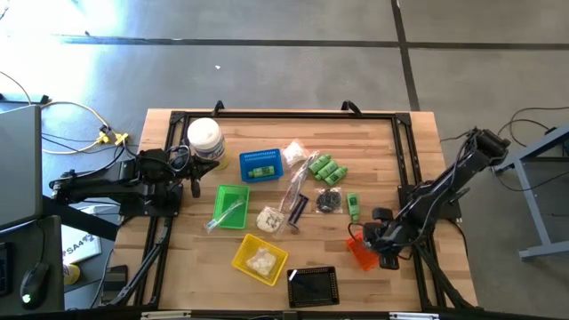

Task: Pick & Place Travel size toiletries
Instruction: Put the black hairbrush into the orange bin

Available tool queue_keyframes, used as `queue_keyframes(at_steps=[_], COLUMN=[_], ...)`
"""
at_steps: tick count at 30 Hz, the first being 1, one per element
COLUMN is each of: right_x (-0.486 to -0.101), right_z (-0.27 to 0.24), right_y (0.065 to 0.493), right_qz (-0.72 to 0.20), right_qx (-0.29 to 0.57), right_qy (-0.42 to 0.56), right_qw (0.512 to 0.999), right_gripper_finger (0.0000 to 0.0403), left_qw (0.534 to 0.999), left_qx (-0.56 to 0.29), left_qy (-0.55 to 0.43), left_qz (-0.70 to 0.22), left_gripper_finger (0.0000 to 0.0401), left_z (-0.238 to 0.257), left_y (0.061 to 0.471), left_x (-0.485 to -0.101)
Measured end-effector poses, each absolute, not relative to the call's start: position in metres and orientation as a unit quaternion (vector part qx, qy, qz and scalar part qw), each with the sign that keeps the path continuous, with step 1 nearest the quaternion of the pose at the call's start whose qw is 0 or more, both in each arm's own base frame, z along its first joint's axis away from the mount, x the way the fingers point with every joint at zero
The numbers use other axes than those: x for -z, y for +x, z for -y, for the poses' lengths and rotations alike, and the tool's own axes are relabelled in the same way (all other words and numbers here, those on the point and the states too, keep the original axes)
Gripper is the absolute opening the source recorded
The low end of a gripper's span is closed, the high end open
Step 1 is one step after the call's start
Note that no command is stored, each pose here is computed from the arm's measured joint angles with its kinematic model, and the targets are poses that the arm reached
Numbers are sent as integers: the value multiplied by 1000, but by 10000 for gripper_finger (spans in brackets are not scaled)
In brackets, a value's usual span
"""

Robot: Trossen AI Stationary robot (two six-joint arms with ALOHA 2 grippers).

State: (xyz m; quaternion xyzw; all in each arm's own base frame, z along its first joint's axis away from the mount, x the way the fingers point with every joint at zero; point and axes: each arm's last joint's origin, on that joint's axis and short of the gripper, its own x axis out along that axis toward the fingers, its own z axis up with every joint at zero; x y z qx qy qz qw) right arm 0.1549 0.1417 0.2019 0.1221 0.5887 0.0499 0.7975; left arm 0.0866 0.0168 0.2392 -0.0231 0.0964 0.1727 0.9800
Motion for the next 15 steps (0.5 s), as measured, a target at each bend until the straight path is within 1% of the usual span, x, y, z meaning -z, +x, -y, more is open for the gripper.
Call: queue_keyframes(at_steps=[2,7,11,13,15], right_x=[-195,-181,-176,-175,-176], right_z=[-144,-149,-152,-153,-152], right_y=[156,162,165,166,167], right_qz=[-605,-621,-632,-634,-634], right_qx=[-45,-32,-40,-39,-33], right_qy=[117,103,111,122,128], right_qw=[787,776,766,763,762], right_gripper_finger=[3,3,6,16,35], left_qw=[980,980,980,980,980], left_qx=[-172,-172,-172,-172,-172], left_qy=[-23,-23,-23,-23,-24], left_qz=[-96,-96,-97,-97,-97], left_gripper_finger=[0,0,0,0,0], left_z=[-17,-17,-17,-17,-17], left_y=[87,87,87,87,87], left_x=[-239,-239,-239,-239,-239])
